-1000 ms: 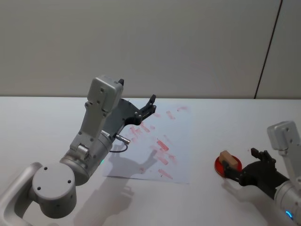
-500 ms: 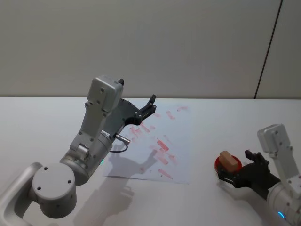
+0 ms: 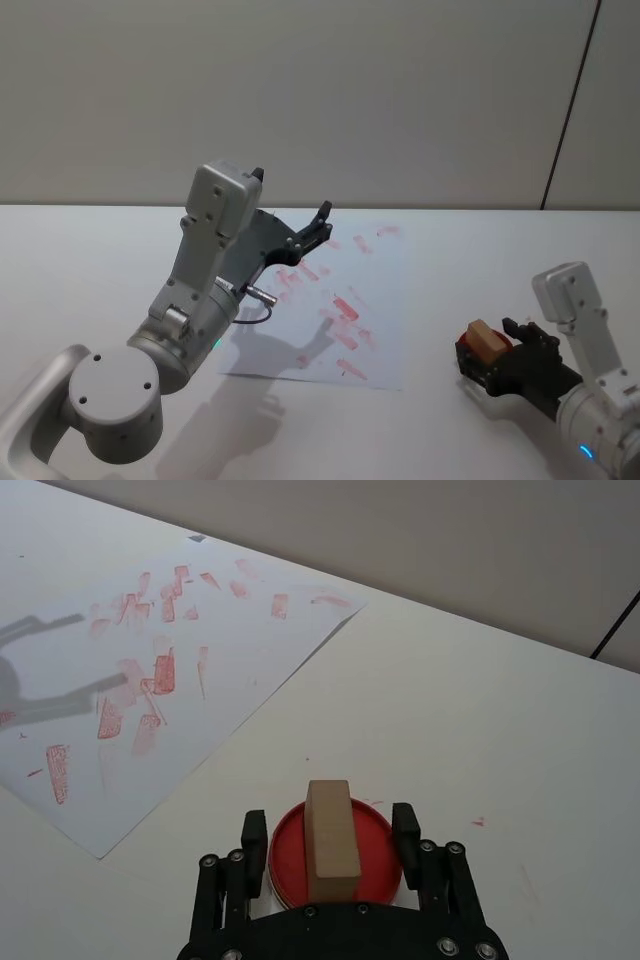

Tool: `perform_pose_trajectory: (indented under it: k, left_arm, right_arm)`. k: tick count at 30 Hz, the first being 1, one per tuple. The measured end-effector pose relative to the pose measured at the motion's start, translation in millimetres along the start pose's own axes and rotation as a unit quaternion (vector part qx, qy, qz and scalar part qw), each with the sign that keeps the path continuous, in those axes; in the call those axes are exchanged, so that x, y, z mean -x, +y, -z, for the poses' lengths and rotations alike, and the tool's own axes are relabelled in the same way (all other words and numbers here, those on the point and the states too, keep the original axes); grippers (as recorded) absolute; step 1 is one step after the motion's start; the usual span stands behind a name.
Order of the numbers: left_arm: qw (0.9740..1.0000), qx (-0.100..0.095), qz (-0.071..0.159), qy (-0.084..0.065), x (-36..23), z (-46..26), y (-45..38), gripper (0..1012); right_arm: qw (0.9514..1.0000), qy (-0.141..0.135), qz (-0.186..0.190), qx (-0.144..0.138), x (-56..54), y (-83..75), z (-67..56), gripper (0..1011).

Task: Use the one hand to pick up the stamp and affix it onto the A4 paper.

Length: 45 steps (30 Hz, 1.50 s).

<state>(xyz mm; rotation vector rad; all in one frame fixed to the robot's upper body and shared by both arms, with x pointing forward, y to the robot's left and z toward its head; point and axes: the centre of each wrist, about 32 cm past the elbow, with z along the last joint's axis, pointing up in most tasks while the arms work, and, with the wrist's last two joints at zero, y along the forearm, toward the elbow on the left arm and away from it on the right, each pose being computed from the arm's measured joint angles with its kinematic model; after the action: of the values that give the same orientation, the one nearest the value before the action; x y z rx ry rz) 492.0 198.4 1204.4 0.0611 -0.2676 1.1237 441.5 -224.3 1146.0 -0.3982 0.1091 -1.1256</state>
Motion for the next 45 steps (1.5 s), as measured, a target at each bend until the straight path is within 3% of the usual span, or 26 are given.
perform_pose_trajectory:
  k: [19, 34, 39, 45]
  left_arm:
    - [1.0, 0.0, 0.0, 0.0, 0.0, 0.0, 0.0, 1003]
    - [1.0, 0.0, 0.0, 0.0, 0.0, 0.0, 0.0, 1003]
    - [1.0, 0.0, 0.0, 0.0, 0.0, 0.0, 0.0, 1003]
    - [1.0, 0.0, 0.0, 0.0, 0.0, 0.0, 0.0, 1003]
  right_arm:
    - [1.0, -0.004, -0.002, -0.001, 0.9, 3.0, -0.3, 219]
    - [0.9999, -0.004, -0.004, -0.015, 1.1, 5.1, -4.0, 219]
    - [0.9991, -0.002, -0.01, -0.04, 2.0, 8.2, -11.4, 219]
    - [0.9955, 0.004, -0.034, -0.088, 7.5, 17.1, -30.8, 219]
